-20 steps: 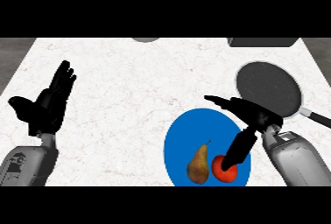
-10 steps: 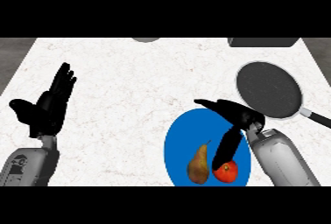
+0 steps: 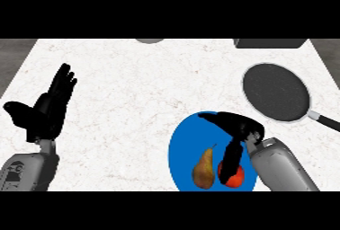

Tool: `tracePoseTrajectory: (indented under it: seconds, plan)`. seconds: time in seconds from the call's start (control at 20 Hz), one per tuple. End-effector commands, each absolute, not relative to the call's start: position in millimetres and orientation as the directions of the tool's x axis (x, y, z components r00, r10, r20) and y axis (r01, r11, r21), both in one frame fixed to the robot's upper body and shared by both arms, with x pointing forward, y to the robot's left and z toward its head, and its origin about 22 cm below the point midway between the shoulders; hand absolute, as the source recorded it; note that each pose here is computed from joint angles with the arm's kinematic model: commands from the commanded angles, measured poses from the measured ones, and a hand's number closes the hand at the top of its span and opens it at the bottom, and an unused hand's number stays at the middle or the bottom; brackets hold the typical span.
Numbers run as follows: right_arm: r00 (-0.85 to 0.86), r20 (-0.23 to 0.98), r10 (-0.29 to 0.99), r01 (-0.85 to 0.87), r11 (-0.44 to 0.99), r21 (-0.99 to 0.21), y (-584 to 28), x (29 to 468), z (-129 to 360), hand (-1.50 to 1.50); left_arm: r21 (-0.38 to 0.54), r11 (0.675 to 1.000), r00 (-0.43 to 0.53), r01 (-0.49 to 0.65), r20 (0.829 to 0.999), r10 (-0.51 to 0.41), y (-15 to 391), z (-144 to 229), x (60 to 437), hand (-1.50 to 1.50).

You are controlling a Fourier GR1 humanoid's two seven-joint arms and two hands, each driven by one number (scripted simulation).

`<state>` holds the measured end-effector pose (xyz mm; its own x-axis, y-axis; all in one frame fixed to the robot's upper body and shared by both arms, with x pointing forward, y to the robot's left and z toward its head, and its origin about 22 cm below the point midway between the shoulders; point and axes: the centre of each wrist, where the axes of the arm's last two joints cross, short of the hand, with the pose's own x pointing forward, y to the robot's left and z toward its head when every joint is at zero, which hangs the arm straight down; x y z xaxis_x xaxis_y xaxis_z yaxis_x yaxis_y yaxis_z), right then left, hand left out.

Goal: Pick the pear from the plate and place it in the pan

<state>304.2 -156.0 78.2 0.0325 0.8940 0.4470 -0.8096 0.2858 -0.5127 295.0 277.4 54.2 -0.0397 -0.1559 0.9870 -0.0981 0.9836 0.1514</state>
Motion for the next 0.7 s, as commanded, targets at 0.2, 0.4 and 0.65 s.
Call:
tracePoseTrajectory:
  seconds: [0.2, 0.4, 0.65]
  plan:
    - [0.033, 0.413, 0.910, -0.845, 0.246, -0.475, -135.1, 315.6, 64.5, -1.50, 0.148, 0.984, -0.043, -0.101, 0.987, -0.153, 278.8, 49.7, 288.2, 0.00]
    - [0.004, 0.400, 0.917, -0.846, 0.216, -0.487, -127.6, 300.3, 54.9, -1.50, 0.158, 0.982, -0.037, -0.108, 0.986, -0.162, 279.2, 57.7, 299.8, 0.00]
    - [0.016, 0.375, 0.927, -0.869, 0.198, -0.454, -137.0, 304.3, 19.0, -1.50, 0.178, 0.980, -0.029, -0.093, 0.983, -0.181, 274.8, 55.3, 298.2, 0.00]
